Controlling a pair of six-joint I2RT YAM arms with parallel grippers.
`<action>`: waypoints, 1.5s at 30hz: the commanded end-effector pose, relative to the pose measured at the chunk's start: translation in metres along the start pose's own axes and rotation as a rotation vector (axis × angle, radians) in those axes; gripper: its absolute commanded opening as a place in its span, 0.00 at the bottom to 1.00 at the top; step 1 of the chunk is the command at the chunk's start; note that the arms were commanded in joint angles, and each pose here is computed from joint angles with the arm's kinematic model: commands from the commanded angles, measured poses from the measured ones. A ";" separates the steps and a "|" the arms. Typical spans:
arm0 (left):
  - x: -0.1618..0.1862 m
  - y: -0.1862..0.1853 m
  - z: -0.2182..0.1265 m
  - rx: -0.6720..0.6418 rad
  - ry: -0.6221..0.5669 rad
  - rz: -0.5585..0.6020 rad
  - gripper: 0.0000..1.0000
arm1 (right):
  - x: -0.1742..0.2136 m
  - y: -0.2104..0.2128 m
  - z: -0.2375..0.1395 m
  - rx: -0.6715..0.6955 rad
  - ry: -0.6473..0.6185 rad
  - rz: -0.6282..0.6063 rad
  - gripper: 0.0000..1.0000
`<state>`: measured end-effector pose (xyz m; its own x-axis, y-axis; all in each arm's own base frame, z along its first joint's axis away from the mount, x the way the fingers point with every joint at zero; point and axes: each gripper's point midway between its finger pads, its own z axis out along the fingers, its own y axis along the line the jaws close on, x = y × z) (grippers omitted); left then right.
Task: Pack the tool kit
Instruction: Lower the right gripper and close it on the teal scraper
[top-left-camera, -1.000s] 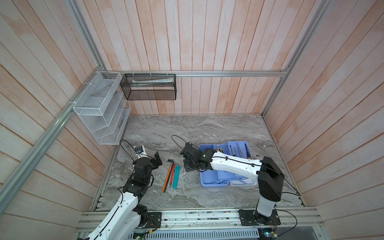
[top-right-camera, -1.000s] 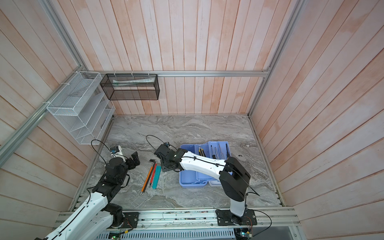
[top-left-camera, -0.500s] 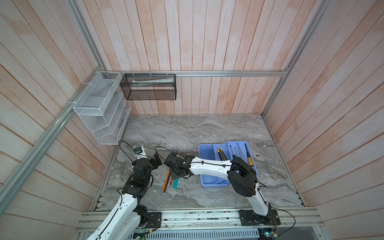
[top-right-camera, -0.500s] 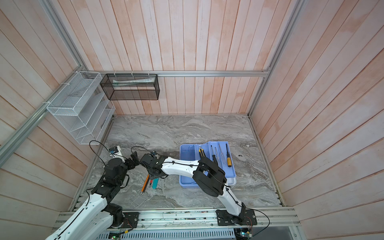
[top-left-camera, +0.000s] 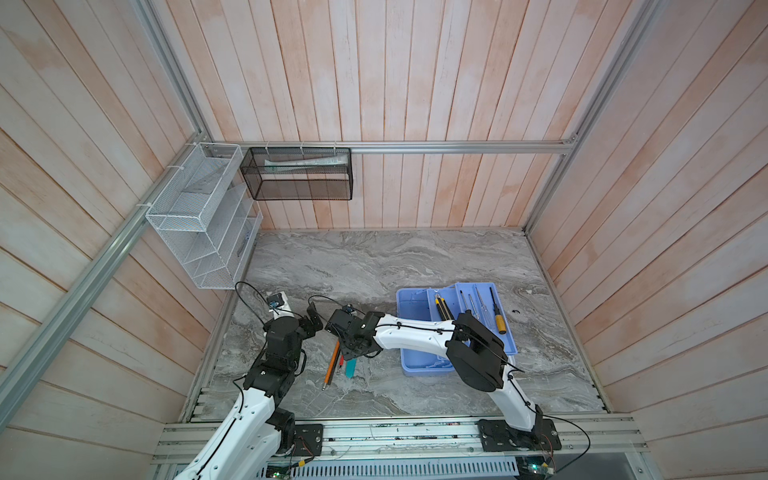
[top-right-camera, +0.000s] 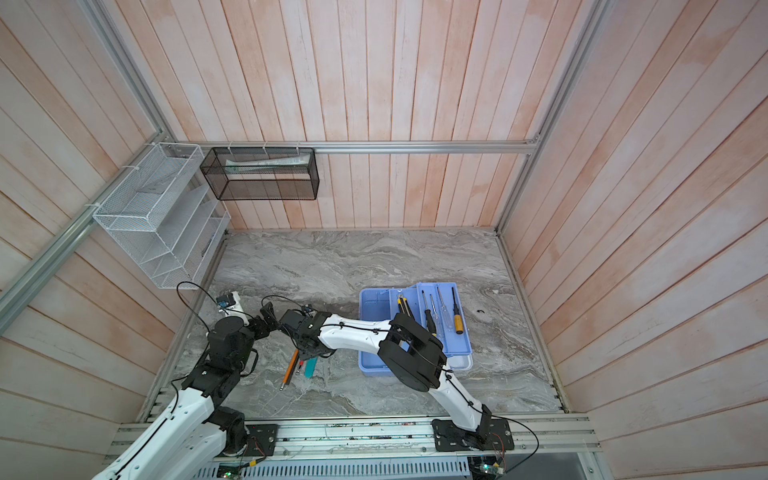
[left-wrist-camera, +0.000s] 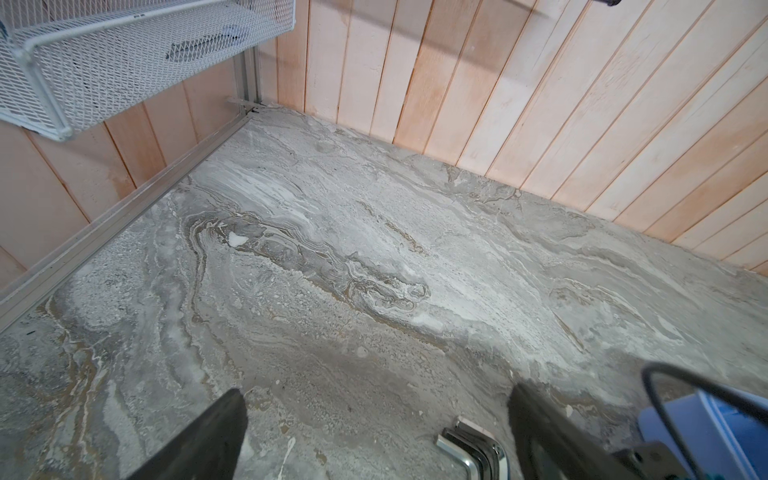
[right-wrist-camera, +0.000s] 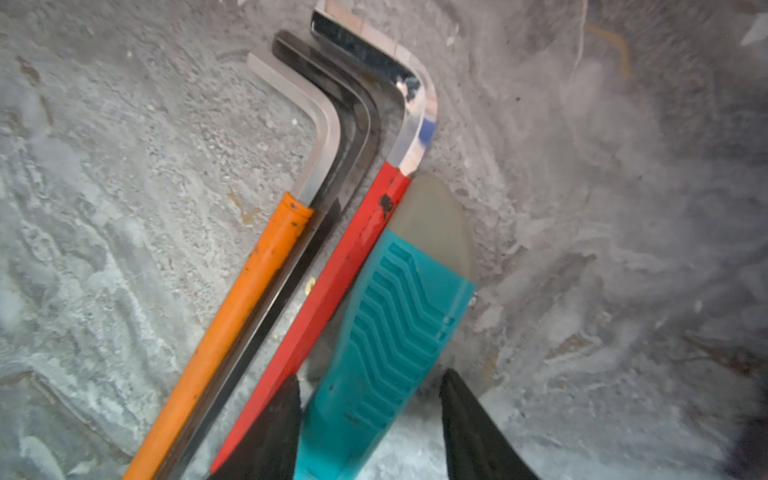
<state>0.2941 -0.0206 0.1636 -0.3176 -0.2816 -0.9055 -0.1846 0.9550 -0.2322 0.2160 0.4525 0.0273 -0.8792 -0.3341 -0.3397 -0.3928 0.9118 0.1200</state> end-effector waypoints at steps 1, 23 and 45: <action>0.007 0.007 -0.001 -0.018 0.004 -0.006 1.00 | 0.006 -0.009 0.004 0.059 0.023 -0.003 0.52; 0.007 0.007 0.000 -0.022 0.008 -0.005 1.00 | -0.002 -0.031 0.012 0.068 -0.002 -0.027 0.53; 0.006 0.006 0.000 -0.019 0.005 -0.006 1.00 | 0.001 -0.029 0.024 0.120 0.028 -0.056 0.33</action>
<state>0.2929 -0.0202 0.1620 -0.3180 -0.2835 -0.9047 -0.1859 0.9544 -0.2337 0.2413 0.4466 0.0230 -0.8545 -0.3573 -0.3771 -0.4080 0.9109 0.0616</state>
